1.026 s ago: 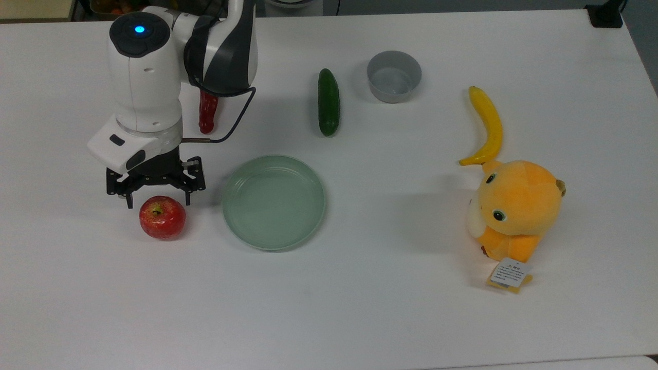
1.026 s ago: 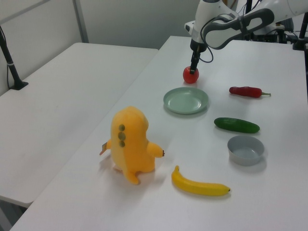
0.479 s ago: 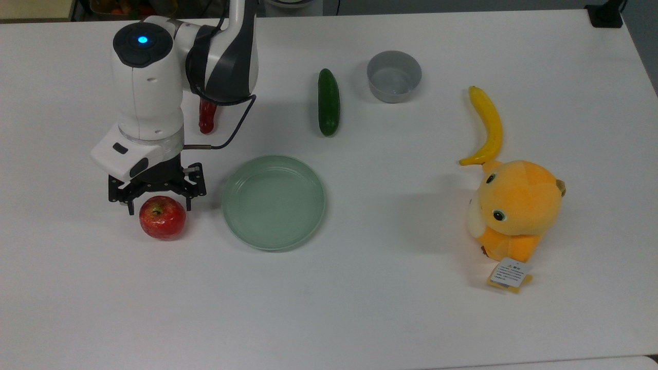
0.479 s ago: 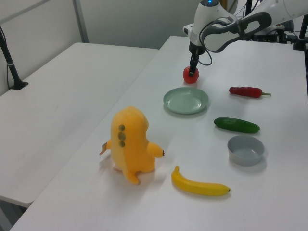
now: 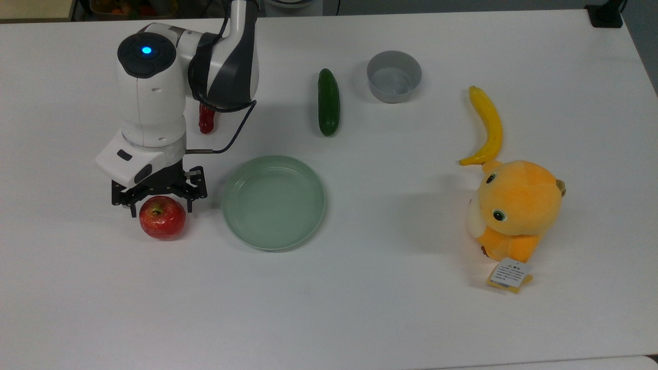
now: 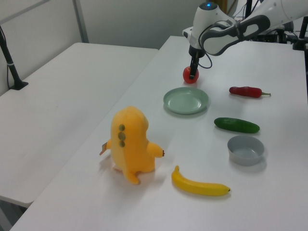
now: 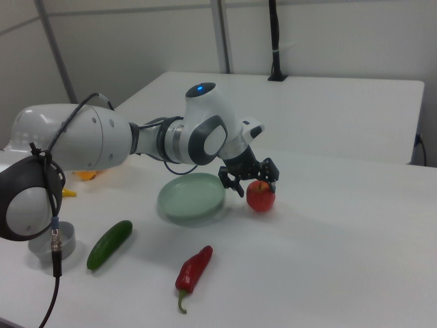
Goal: Put the red apple in the bowl
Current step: 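Lift the grasped red apple off the table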
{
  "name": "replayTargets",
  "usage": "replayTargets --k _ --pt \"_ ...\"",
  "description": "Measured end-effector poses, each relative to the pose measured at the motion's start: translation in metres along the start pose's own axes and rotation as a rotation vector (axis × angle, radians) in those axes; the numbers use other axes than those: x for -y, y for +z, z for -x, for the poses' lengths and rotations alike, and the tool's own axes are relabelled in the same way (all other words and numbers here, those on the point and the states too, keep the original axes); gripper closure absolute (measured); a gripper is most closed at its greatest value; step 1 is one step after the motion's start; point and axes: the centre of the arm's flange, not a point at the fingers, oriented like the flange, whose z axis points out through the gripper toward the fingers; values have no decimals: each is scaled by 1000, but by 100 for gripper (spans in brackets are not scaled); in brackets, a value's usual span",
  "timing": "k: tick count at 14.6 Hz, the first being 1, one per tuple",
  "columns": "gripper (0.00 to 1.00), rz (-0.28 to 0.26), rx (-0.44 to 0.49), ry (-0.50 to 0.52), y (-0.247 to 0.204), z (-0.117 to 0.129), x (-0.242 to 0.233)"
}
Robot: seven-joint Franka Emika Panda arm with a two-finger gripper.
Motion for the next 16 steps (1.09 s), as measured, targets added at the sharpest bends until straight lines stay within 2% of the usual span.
replayTargets --k 2,5,11,16 --pt "23 12 3 -14 1 -1 1" --pt "26 14 4 -17 1 -1 1" --pt "26 23 -16 -15 -9 -7 -2" --pt "26 40 -73 56 -52 -18 -6"
